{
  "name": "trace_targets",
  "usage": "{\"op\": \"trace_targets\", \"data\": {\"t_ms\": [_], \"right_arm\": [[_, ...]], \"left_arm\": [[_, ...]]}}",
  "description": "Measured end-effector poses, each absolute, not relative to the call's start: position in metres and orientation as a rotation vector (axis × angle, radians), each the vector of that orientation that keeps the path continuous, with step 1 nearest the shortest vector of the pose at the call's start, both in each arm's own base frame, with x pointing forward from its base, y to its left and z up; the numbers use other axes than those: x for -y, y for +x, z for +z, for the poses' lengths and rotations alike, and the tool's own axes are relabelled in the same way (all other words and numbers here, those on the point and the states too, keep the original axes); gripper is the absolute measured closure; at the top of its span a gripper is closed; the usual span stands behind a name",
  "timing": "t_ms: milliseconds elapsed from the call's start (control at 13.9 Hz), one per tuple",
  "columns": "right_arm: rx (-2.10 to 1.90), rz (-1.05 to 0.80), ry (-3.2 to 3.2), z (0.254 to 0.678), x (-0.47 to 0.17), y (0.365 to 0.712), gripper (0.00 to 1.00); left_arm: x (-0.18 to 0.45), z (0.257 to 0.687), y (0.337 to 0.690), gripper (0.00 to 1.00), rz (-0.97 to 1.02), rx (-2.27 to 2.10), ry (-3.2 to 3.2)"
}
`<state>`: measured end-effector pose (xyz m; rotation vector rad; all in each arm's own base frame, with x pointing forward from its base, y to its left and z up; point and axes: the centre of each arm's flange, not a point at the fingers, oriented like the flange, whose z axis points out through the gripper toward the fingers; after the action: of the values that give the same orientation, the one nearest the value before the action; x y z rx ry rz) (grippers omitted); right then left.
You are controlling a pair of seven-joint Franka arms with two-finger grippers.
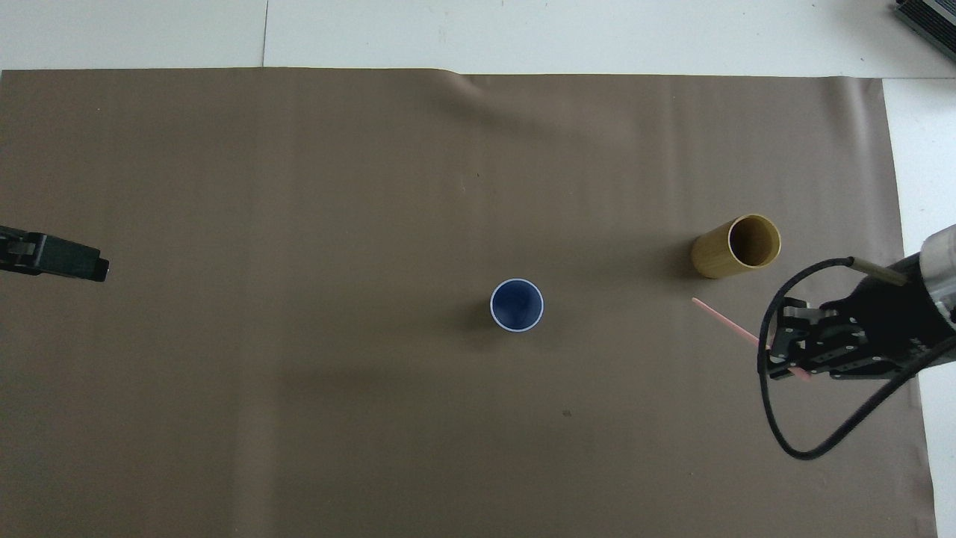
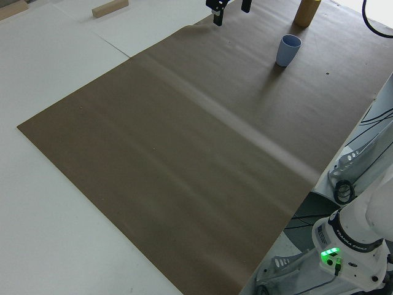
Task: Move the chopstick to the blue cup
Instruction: 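Carry the pink straw with the right gripper over the blue cup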
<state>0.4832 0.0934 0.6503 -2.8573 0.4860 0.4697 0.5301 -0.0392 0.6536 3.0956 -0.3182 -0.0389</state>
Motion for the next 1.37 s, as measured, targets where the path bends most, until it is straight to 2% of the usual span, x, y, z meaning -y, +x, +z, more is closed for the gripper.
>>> {"op": "trace_targets", "data": {"t_ms": [576, 791, 1079, 1367], "right_arm": [[-0.658, 0.375, -2.756, 0.653, -0.198, 0.478, 0.92], [-0.694, 0.420, -2.701, 0.650, -0.218, 0.474, 0.92], [-0.736, 0.558, -2.622, 0.608, -0.231, 0.496, 0.92], [-0.748, 0.608, -2.620, 0.568, -0.252, 0.514, 0.92]], "left_arm": [[0.039, 0.654, 0.530, 0.00, -0.039, 0.318, 3.096], [0.039, 0.654, 0.530, 0.00, -0.039, 0.318, 3.096], [0.039, 0.654, 0.530, 0.00, -0.039, 0.318, 3.096], [0.039, 0.654, 0.530, 0.00, -0.039, 0.318, 3.096]]}}
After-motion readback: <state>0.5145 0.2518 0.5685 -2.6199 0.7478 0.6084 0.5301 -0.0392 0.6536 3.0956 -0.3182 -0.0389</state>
